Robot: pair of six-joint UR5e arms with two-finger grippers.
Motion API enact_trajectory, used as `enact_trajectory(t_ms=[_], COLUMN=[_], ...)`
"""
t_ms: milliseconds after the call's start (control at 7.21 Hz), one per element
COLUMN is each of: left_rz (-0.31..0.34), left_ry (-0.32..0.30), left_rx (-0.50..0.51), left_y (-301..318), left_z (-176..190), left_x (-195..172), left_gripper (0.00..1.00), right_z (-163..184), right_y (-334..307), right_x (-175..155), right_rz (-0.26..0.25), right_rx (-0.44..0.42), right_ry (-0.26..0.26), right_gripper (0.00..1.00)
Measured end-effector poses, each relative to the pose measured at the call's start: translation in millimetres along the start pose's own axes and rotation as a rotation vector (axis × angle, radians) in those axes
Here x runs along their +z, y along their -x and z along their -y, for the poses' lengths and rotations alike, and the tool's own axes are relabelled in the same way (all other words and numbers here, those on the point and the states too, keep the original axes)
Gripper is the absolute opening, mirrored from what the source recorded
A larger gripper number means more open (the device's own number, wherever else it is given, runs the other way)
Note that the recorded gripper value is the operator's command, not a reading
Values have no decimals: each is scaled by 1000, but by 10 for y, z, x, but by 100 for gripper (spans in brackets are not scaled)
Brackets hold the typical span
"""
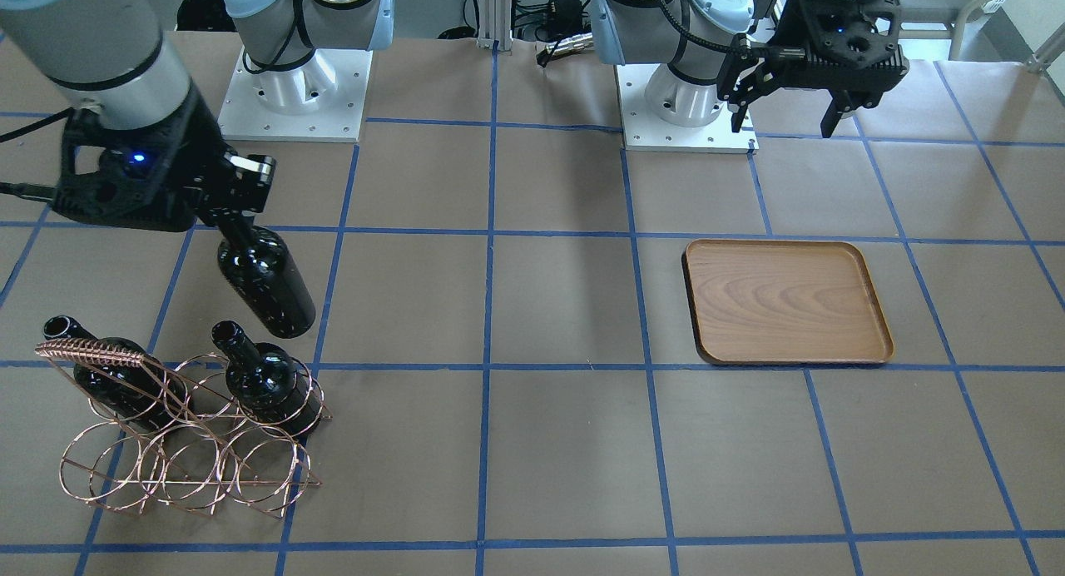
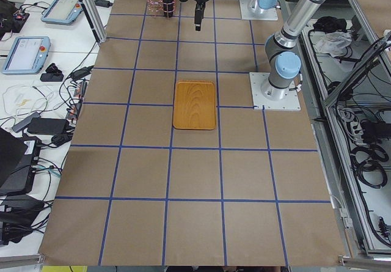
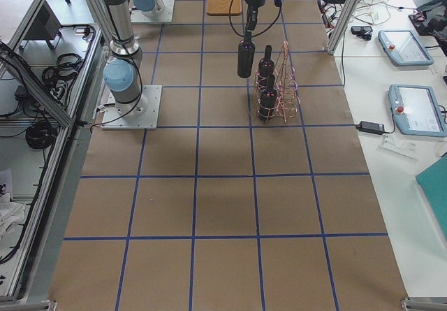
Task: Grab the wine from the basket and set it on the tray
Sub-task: 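Lift the dark wine bottle out of the rack with the right gripper, then carry the bottle toward the wooden tray with the right gripper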
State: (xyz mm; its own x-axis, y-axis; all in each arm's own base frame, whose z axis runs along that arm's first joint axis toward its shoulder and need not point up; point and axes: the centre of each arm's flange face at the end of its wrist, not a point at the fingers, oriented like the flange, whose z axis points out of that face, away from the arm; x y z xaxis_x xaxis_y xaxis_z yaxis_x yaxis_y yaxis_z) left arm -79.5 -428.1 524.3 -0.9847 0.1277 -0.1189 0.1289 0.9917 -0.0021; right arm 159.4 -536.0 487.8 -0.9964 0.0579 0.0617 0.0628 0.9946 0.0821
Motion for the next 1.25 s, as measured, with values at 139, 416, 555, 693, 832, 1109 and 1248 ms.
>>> enact_trajectory(t_ms=[139, 416, 555, 693, 832, 1109, 1248], left_rz=[9, 10, 9, 2, -23, -67, -72], left_ry=[0, 1, 9, 20, 19, -5, -8], left_rx=[-15, -2, -3, -20, -24, -12, -12], left_y=[104, 389, 667, 990, 1254, 1444, 1468], left_z=[6, 14, 4, -21, -43, -48, -49], left_x=[3, 26, 65, 125, 186, 235, 240], left_gripper=[100, 100, 100, 100, 100, 100, 100], right_z=[-130, -457, -627, -781, -887, -956, -960], right_y=[477, 1372, 1721, 2054, 2392, 2927, 3082], right_x=[78, 166, 186, 232, 301, 399, 441], right_rz=[-1, 36, 59, 66, 70, 84, 92], right_rx=[15, 78, 103, 100, 99, 127, 142], right_ry=[1, -2, -8, -17, -24, -28, -26], right_gripper=[0, 0, 0, 0, 0, 2, 7])
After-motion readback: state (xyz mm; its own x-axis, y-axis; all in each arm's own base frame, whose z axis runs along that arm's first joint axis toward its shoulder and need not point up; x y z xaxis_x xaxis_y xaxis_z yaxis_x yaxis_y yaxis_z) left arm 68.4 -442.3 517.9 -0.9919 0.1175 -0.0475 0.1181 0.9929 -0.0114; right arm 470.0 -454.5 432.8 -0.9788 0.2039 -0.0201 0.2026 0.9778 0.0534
